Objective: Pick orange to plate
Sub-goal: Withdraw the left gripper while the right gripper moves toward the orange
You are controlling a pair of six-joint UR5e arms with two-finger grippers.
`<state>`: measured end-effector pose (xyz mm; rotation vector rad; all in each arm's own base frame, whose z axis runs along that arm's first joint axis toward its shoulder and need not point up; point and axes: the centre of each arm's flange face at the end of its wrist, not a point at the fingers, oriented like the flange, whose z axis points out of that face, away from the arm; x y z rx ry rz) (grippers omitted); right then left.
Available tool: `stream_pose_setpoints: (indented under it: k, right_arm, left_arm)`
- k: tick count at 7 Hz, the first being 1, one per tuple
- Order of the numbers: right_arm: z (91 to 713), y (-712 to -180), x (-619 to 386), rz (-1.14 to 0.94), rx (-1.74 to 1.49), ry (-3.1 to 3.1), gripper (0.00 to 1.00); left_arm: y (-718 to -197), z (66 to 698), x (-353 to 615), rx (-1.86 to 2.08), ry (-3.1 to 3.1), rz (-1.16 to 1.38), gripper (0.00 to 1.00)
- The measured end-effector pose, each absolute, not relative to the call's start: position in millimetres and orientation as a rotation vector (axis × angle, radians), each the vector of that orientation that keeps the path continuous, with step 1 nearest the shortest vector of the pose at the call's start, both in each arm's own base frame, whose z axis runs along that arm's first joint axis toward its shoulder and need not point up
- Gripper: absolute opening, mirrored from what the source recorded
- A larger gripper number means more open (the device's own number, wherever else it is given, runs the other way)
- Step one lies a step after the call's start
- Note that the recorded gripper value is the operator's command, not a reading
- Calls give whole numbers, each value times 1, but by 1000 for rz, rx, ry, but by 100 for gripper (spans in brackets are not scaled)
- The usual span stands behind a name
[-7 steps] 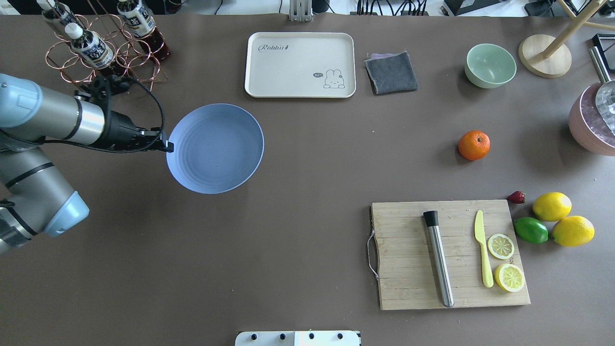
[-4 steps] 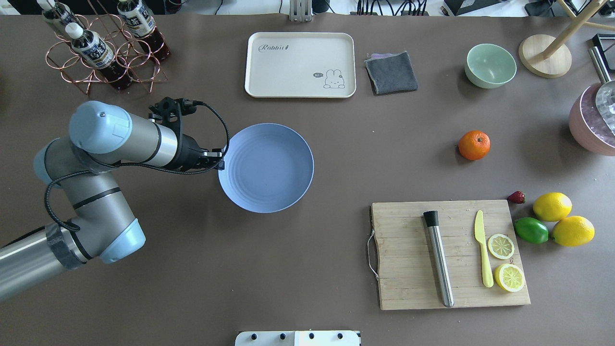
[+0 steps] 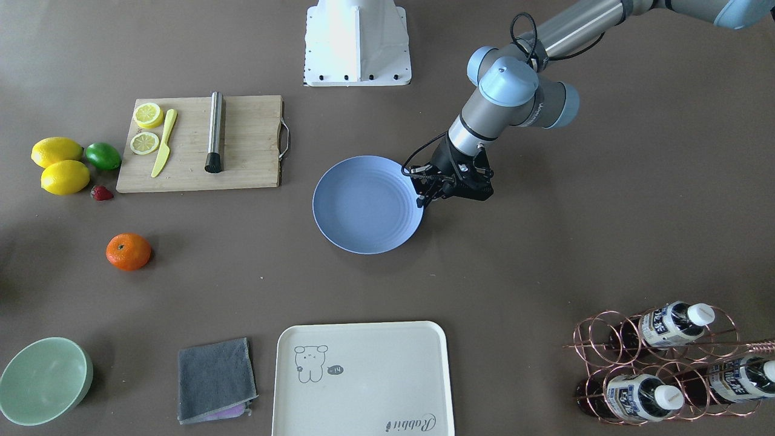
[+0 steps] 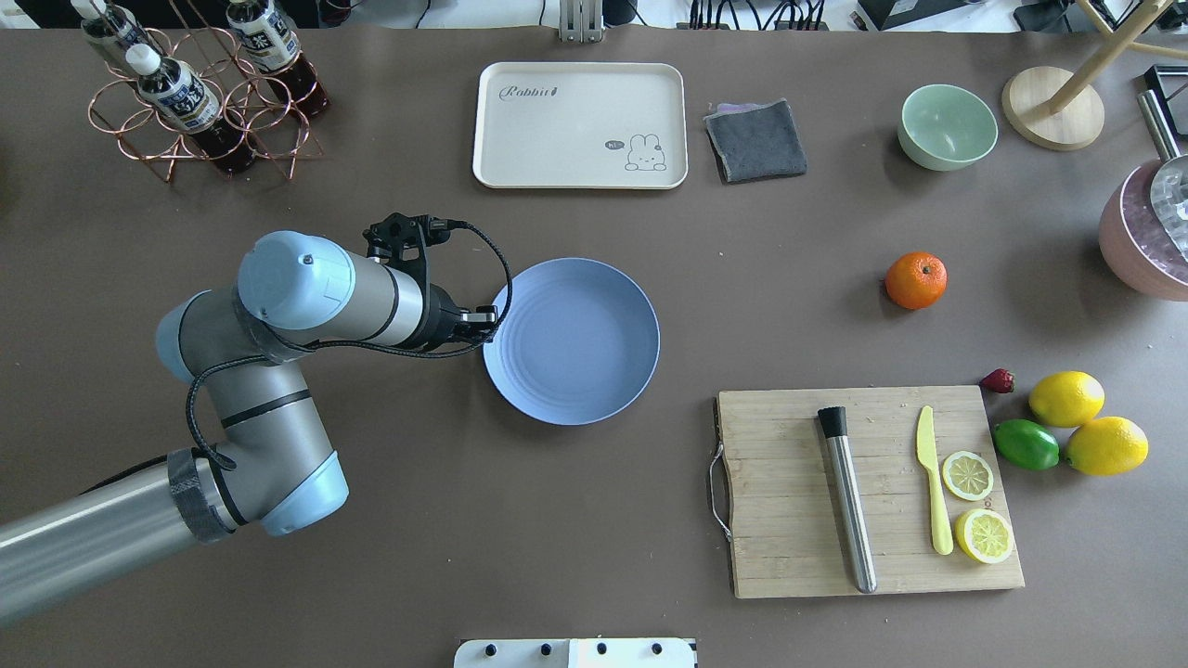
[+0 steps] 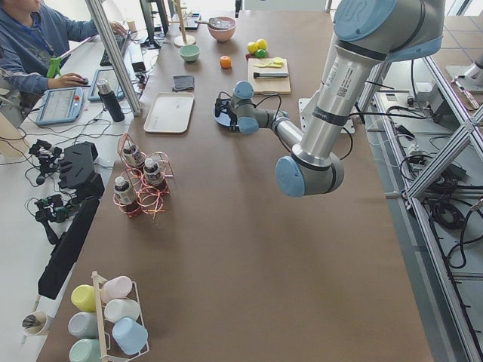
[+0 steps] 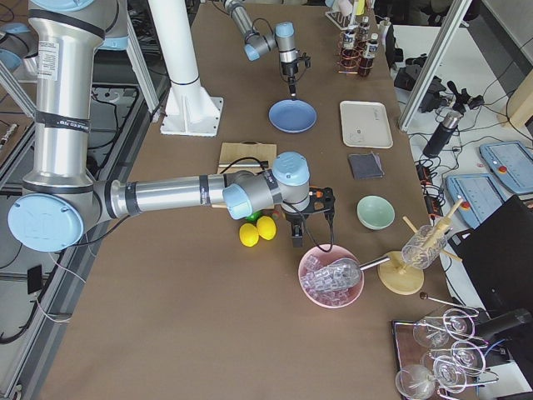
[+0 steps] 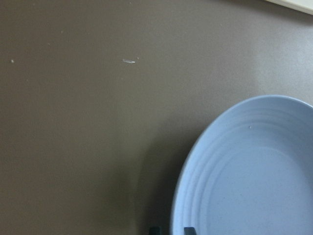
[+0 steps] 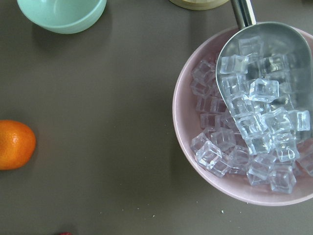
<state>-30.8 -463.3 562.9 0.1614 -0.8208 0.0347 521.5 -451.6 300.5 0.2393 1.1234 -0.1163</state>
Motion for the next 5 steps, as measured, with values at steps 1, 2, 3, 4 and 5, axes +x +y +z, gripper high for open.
stream_pose_setpoints:
  k: [1,2,3,4,5]
  right_arm:
    - [557,-468,-38,19,167,-824,100]
    - [549,-476,-50,7,169,-826,100]
    - [542,-486,-68,14,161,-819,100]
    - [532,-497,-96,28,152,-798,100]
    - [524,-509,-130,40,145,-773,100]
  left_arm:
    - [-460,307,507,251,1115,-119,98]
    - [-478,325,468,249,1099,-94,98]
    - [-497,348,414,246,1073,-46,98]
    - [-514,374,355,249,1028,-6,98]
    - [-528,405,294,254,967,41,98]
